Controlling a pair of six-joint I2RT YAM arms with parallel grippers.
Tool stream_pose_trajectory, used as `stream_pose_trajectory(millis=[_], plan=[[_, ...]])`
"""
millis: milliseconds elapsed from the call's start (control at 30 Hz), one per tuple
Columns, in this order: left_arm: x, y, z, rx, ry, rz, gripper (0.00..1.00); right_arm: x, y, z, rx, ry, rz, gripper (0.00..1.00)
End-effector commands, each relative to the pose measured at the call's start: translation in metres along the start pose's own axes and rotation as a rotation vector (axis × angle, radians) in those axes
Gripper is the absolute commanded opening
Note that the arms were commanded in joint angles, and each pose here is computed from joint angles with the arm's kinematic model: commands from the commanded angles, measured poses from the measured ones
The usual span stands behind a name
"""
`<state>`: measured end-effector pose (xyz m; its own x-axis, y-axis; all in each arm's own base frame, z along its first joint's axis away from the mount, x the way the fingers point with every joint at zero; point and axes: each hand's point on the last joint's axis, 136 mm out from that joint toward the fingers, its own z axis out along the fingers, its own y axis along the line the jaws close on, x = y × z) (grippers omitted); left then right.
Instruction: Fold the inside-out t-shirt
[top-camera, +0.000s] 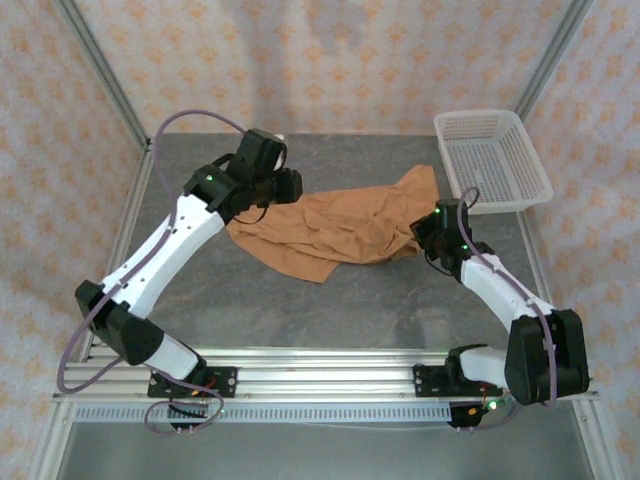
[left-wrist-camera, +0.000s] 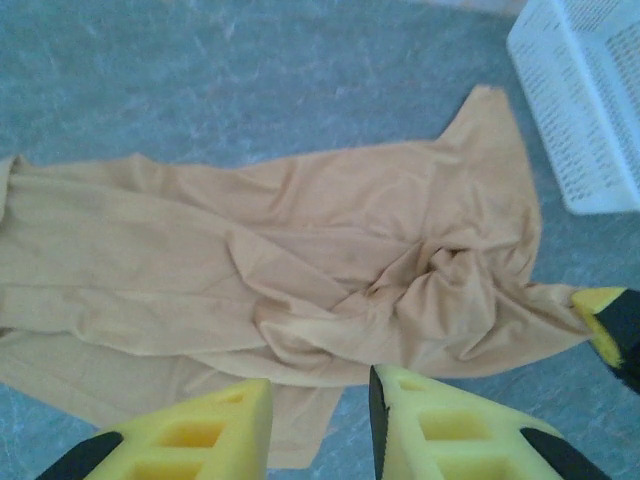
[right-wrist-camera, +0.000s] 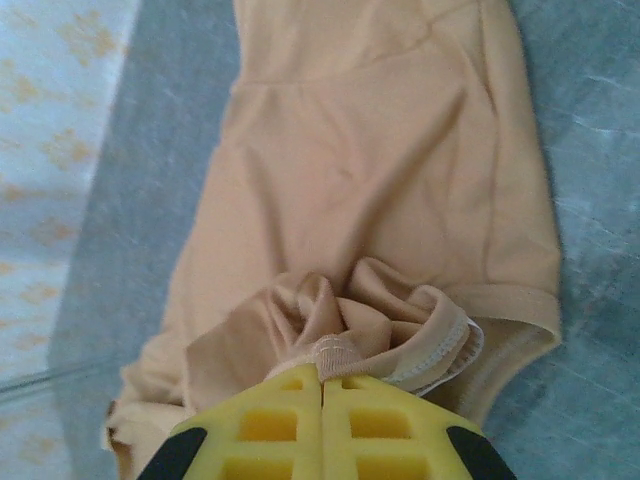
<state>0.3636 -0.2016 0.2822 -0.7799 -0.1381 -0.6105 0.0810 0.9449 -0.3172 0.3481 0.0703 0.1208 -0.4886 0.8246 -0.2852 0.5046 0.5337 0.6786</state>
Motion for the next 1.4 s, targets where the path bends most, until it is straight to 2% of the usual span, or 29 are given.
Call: stream_pose_trajectory(millis=[0, 67, 100, 133, 233, 333, 500, 667, 767, 833, 967, 1000, 1167, 1267, 1367], plan=[[0.04, -0.011, 0.049, 0.039, 0.143, 0.004, 0.35, 0.005, -0.031, -0.001, 0.127, 0.01, -0.087, 0.16], [0.052, -0.025, 0.067, 0.081, 0.184, 0.004, 0.37, 0.002, -0.043, -0.007, 0.185, -0.007, -0.122, 0.48], [0.056, -0.029, 0.074, 0.089, 0.2, 0.006, 0.37, -0.002, -0.047, -0.014, 0.218, -0.027, -0.143, 0.56], [0.058, -0.033, 0.079, 0.097, 0.21, 0.007, 0.38, -0.005, -0.05, -0.02, 0.242, -0.042, -0.164, 0.59], [0.06, -0.037, 0.09, 0.107, 0.227, 0.002, 0.38, -0.015, -0.041, -0.043, 0.229, -0.092, -0.209, 0.6], [0.059, -0.036, 0.094, 0.104, 0.227, -0.004, 0.38, -0.006, -0.017, -0.045, 0.14, -0.058, -0.228, 0.6], [0.063, -0.033, 0.097, 0.106, 0.234, -0.024, 0.37, 0.038, 0.024, -0.005, 0.077, 0.142, -0.257, 0.59], [0.067, -0.026, 0.097, 0.095, 0.241, -0.028, 0.37, 0.052, 0.044, 0.029, 0.079, 0.198, -0.273, 0.62], [0.068, -0.026, 0.099, 0.102, 0.241, -0.03, 0.37, 0.055, 0.044, 0.05, 0.129, 0.23, -0.286, 0.63], [0.069, -0.029, 0.101, 0.112, 0.246, -0.063, 0.37, 0.056, 0.04, 0.062, 0.163, 0.241, -0.29, 0.59], [0.07, -0.035, 0.109, 0.14, 0.257, -0.084, 0.36, 0.06, 0.036, 0.058, 0.157, 0.258, -0.293, 0.03], [0.07, -0.039, 0.111, 0.156, 0.257, -0.095, 0.35, 0.06, 0.032, 0.051, 0.154, 0.252, -0.297, 0.0], [0.081, -0.081, 0.132, 0.314, 0.294, -0.142, 0.33, 0.071, 0.012, 0.021, 0.067, 0.242, -0.325, 0.0], [0.096, -0.108, 0.146, 0.398, 0.345, -0.15, 0.32, 0.082, -0.01, 0.018, 0.012, 0.234, -0.311, 0.0], [0.121, -0.118, 0.166, 0.399, 0.409, -0.136, 0.32, 0.095, -0.028, 0.022, -0.005, 0.261, -0.284, 0.0]])
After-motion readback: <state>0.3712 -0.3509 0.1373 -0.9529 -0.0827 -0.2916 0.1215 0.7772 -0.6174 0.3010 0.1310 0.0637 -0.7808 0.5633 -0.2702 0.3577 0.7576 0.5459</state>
